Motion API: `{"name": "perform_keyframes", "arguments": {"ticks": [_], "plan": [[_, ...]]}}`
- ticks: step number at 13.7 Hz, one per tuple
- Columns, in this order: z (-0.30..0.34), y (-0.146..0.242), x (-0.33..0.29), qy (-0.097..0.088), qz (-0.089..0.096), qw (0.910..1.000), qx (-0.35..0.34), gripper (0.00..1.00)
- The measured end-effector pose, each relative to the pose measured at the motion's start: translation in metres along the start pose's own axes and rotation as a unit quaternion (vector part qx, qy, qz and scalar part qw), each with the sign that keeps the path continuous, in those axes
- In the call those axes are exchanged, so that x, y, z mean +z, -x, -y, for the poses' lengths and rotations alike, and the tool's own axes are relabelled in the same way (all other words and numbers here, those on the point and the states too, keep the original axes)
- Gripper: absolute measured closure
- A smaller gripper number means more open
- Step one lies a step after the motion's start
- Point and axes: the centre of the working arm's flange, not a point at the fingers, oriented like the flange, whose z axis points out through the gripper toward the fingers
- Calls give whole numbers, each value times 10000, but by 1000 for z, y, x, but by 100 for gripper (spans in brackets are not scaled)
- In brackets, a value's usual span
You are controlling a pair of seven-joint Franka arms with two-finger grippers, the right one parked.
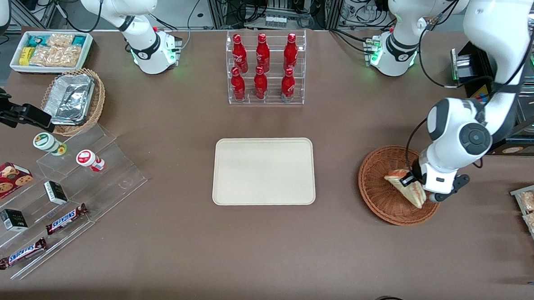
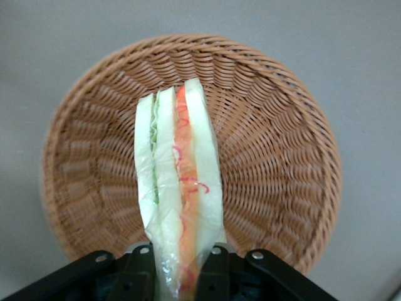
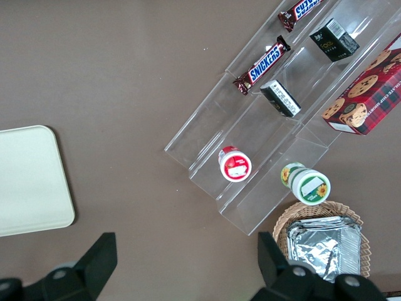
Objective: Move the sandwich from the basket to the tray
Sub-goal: 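Close the left gripper on the sandwich and lift it from the basket, then carry the sandwich with the left gripper over the cream tray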
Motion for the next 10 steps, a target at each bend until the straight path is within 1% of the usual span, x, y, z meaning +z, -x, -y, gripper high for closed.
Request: {"name": "perform_keyframes", "arguments": {"ticks": [1, 2, 3, 4, 6, 8, 9, 10], "plan": [[-11, 4, -26, -70, 32, 9999, 106, 80], [-24, 10, -53, -98, 45, 9997, 227, 80], [-40, 18, -77, -75, 26, 9993, 369, 80], [-57, 28, -97, -26, -6, 9986, 531, 80], [-94, 57, -120, 131, -71, 9957, 918, 80], [-128, 90, -127, 265, -52, 9910, 1308, 81], [-145, 106, -128, 319, -36, 9878, 1522, 84], [-161, 123, -127, 347, -27, 9839, 1750, 84]]}}
